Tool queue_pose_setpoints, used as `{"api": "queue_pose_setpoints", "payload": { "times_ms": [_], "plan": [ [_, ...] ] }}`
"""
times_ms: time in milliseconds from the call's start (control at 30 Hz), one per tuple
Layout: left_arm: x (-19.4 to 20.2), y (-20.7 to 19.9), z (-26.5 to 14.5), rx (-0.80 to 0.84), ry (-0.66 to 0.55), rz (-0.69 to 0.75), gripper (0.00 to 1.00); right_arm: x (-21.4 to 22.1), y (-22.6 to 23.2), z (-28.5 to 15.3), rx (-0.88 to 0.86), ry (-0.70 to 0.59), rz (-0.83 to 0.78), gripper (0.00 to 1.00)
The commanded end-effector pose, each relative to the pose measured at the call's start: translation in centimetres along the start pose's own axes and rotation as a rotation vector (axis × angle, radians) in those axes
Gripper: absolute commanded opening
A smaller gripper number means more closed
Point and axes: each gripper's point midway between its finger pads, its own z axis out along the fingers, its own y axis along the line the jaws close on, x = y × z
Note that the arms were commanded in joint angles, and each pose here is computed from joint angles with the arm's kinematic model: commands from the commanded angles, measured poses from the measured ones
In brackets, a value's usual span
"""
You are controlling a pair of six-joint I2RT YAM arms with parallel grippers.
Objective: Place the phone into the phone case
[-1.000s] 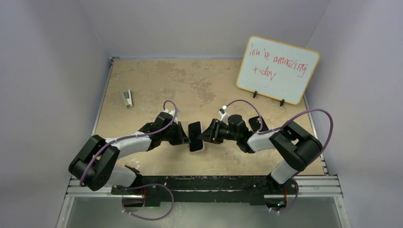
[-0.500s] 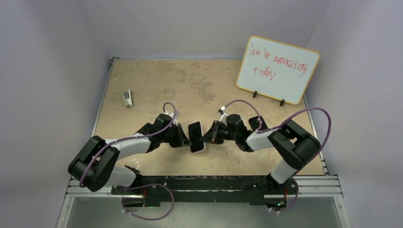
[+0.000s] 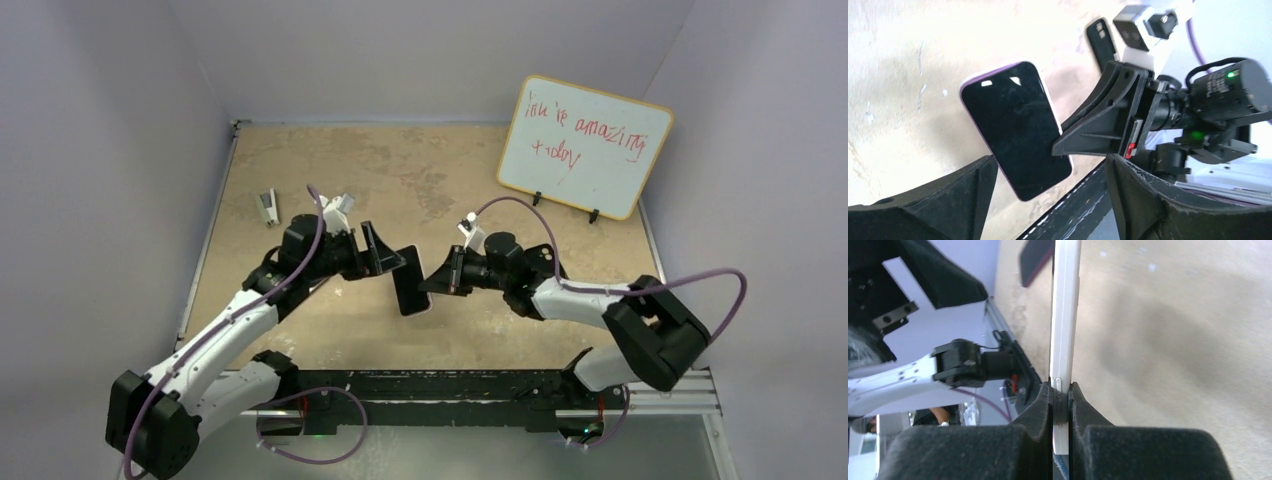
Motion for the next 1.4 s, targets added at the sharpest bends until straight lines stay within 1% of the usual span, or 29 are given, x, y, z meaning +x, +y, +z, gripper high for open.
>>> {"api": "queue_pose_setpoints", "payload": {
  "times_ms": [0, 167, 300, 433, 500, 633, 733, 867, 967, 1067, 1133, 1233, 1267, 1300, 1367],
  "plan": [
    [-1.9, -3.7, -2.8, 0.083, -0.018, 0.092, 0.83, -3.0, 8.6, -2.8, -0.262, -0.091, -0.191, 0.0],
    [-2.7, -6.9, -5.1, 0.179, -0.042, 0.15, 0.83, -3.4, 12.5, -5.6, -0.372, -0.135, -0.23, 0.0],
    [-3.6, -9.3, -6.8, 0.243, -0.084, 0.177, 0.83, -3.6, 15.4, -7.8, -0.474, -0.168, -0.245, 0.0],
    [-4.8, -9.5, -8.1, 0.201, -0.149, 0.195, 0.83, -4.5, 17.0, -9.4, -0.502, -0.241, -0.251, 0.0],
    [-5.0, -9.6, -8.3, 0.195, -0.154, 0.186, 0.83, -4.7, 17.6, -10.0, -0.516, -0.261, -0.255, 0.0],
    [-5.3, -10.5, -8.4, 0.236, -0.17, 0.131, 0.83, -4.1, 19.0, -11.0, -0.594, -0.241, -0.265, 0.0],
    [-5.4, -12.8, -9.2, 0.363, -0.183, 0.115, 0.83, -3.7, 20.4, -12.0, -0.684, -0.234, -0.267, 0.0],
    [-5.7, -15.0, -10.4, 0.495, -0.222, 0.106, 0.81, -3.2, 21.2, -12.6, -0.743, -0.209, -0.277, 0.0],
    [-6.1, -15.3, -10.6, 0.516, -0.248, 0.073, 0.78, -3.0, 21.5, -12.9, -0.766, -0.201, -0.277, 0.0],
    [-6.4, -16.0, -11.2, 0.572, -0.276, 0.043, 0.76, -2.8, 21.9, -13.1, -0.79, -0.185, -0.29, 0.0],
    [-6.5, -16.4, -11.7, 0.614, -0.293, 0.025, 0.71, -2.7, 22.2, -13.1, -0.804, -0.17, -0.293, 0.0],
    [-6.7, -17.0, -12.3, 0.651, -0.313, 0.011, 0.61, -2.6, 22.0, -12.9, -0.805, -0.155, -0.279, 0.0],
    [-6.7, -17.1, -12.5, 0.659, -0.319, 0.007, 0.56, -2.5, 21.9, -12.8, -0.806, -0.153, -0.277, 0.0],
    [-6.8, -17.2, -12.6, 0.661, -0.323, 0.002, 0.49, -2.5, 21.8, -12.7, -0.804, -0.151, -0.276, 0.0],
    [-6.9, -17.1, -12.9, 0.661, -0.334, -0.018, 0.29, -2.4, 21.5, -12.5, -0.798, -0.146, -0.269, 0.0]
  ]
}}
